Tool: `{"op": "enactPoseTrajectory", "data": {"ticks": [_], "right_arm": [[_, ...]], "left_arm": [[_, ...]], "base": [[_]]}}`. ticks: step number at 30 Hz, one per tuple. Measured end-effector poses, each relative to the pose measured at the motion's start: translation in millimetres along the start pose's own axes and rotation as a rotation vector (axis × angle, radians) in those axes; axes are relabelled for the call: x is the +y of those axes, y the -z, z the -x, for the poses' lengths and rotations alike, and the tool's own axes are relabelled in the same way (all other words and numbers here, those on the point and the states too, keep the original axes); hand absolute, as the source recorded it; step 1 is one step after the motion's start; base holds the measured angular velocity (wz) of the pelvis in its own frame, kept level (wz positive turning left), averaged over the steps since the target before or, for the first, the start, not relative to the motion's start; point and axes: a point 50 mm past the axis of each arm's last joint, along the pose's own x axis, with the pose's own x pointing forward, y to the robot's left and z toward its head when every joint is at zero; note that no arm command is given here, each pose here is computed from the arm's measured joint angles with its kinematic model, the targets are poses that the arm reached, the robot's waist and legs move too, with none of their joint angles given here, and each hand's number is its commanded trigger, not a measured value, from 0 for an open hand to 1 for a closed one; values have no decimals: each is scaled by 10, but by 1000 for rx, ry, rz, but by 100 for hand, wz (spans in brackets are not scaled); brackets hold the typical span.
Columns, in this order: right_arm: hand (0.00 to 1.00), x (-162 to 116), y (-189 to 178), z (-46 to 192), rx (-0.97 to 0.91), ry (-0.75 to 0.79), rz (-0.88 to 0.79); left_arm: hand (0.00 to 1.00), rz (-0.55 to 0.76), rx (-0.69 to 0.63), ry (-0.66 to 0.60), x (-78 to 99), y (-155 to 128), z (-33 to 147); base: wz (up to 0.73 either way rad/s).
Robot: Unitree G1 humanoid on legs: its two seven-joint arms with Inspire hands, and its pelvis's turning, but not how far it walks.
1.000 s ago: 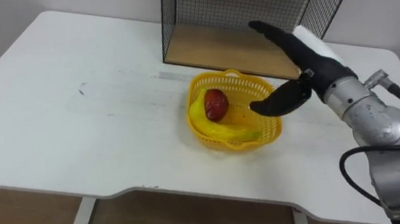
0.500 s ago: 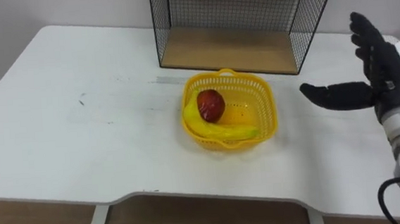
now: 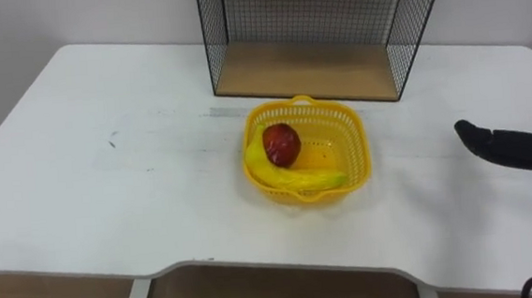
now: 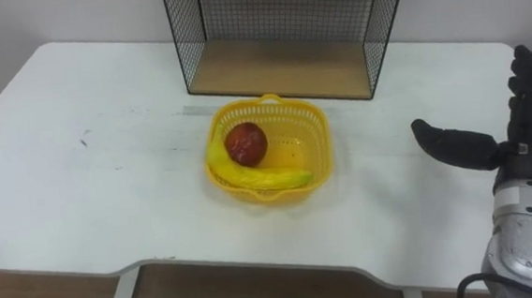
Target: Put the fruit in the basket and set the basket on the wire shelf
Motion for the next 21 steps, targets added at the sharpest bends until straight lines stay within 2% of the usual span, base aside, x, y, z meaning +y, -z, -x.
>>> {"op": "enactPoseTrajectory", "data": {"ticks": [4, 7, 13, 21], "right_arm": [[0, 10, 0, 0, 1, -20, -2], [0, 16, 19, 0, 9, -21, -13], [0, 101, 46, 23, 25, -58, -109], [0, 394, 102, 101, 70, -253, -228]], "left_arm": [[0, 13, -75, 43, -69, -145, 33], [0, 46, -98, 124, -168, -228, 114], [0, 122, -2, 375, -504, -157, 336], [0, 140, 26, 752, -884, -114, 685]], "base": [[1], [6], [3], [-4]]}}
